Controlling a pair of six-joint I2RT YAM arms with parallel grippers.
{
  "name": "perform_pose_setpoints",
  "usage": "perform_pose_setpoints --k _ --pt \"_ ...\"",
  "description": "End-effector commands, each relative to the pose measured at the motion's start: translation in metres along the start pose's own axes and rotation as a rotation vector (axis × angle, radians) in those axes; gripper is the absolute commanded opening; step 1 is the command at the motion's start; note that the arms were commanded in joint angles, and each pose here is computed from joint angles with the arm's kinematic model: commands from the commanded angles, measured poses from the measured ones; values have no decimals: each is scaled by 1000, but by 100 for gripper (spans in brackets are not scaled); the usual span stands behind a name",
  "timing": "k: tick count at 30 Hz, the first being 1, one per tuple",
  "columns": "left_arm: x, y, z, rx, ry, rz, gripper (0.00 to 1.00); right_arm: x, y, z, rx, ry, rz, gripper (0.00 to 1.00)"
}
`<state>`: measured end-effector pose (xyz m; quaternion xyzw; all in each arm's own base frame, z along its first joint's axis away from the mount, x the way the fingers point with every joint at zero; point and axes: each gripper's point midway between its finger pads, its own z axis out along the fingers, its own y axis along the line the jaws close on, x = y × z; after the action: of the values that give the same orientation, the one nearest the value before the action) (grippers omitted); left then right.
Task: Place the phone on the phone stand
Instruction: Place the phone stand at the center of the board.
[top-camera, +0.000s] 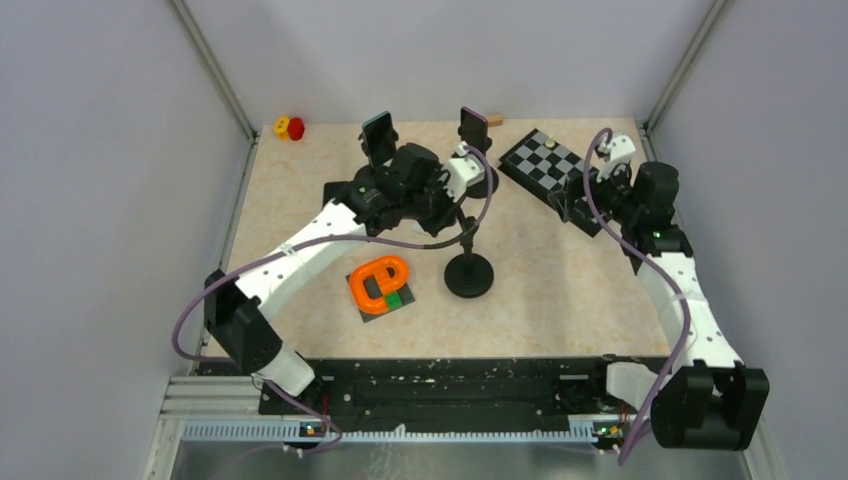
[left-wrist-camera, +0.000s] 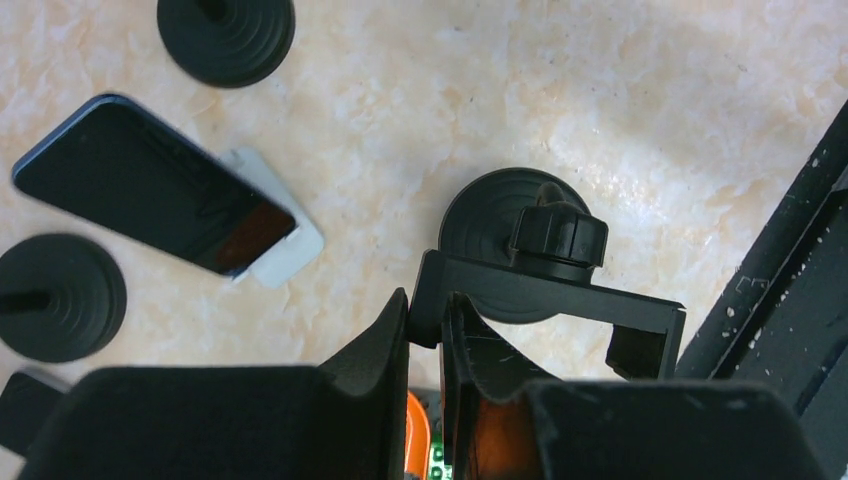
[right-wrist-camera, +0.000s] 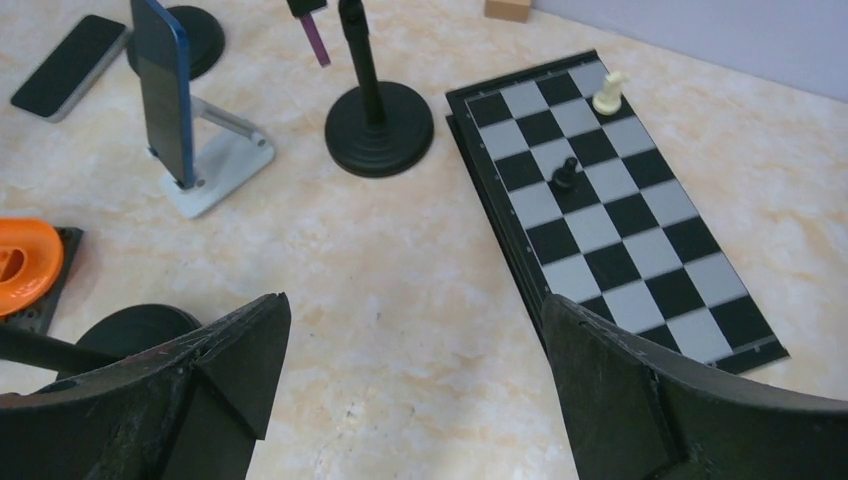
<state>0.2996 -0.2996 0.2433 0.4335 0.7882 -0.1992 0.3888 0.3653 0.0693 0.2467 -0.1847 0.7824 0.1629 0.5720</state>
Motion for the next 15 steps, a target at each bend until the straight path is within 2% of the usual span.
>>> perform_pose_setpoints --k 1,5,12,15 --pt "-64 -4 6 -27 -195 38 0 9 -10 -18 127 -13 12 99" --pt "-56 -13 28 -20 -163 37 0 11 -11 -21 142 -32 18 99" --pt "-35 -24 51 -62 -128 42 0 23 -3 -12 77 15 47 99" --pt "-29 -31 57 -51 -106 34 11 23 0 -12 62 7 44 99"
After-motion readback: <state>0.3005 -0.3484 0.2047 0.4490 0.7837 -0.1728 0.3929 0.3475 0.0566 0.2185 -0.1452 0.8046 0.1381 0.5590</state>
